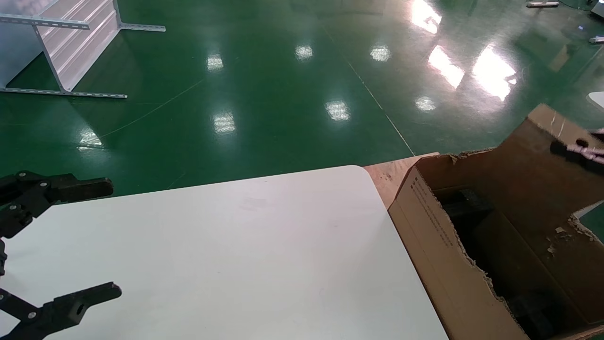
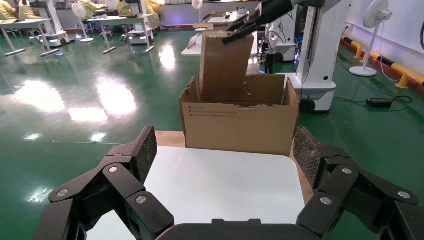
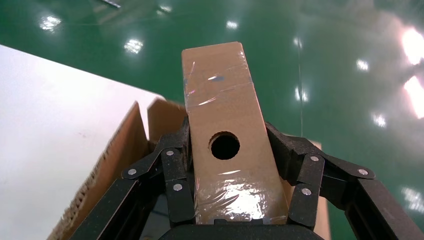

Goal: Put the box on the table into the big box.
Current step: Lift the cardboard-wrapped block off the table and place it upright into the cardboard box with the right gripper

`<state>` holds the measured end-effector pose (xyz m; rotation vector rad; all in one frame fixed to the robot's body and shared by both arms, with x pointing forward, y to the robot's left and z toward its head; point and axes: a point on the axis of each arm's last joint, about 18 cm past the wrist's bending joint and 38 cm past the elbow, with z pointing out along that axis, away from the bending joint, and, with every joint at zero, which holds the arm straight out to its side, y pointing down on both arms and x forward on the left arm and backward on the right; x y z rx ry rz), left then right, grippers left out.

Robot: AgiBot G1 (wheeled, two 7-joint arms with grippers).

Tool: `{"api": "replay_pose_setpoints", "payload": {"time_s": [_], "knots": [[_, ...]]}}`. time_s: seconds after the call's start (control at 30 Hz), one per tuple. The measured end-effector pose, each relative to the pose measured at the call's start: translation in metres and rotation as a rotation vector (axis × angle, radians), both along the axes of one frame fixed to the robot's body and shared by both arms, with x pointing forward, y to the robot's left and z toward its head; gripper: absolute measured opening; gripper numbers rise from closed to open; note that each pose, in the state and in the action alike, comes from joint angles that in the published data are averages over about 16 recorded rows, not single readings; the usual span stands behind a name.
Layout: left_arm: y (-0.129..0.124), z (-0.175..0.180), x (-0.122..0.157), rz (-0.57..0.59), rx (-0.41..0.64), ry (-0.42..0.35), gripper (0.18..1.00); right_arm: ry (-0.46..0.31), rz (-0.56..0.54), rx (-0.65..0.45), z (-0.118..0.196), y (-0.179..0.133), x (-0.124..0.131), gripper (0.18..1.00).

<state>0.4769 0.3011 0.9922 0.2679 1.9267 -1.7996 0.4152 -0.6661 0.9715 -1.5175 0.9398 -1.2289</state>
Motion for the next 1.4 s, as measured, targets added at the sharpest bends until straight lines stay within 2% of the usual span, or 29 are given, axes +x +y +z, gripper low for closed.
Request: {"api": "replay_pose_setpoints", "payload": {"time_s": [0.3, 0.57, 1.07, 1.4], "knots": [[0.000, 0.000, 0.000, 0.000, 0.000, 0.000, 1.001, 0.056, -0.070, 0.115, -0.054, -0.013, -0.001, 0.498], [0.000, 0.000, 0.000, 0.000, 0.000, 0.000, 1.001, 0.100, -0.132, 0.152, -0.087, -0.021, -0.007, 0.497], [0.000, 0.000, 0.000, 0.000, 0.000, 0.000, 1.001, 0.094, -0.246, 0.194, -0.113, -0.034, -0.009, 0.496], [0.000, 0.000, 0.000, 0.000, 0.000, 0.000, 1.001, 0.105, -0.276, 0.228, -0.131, -0.032, -0.003, 0.496]]}}
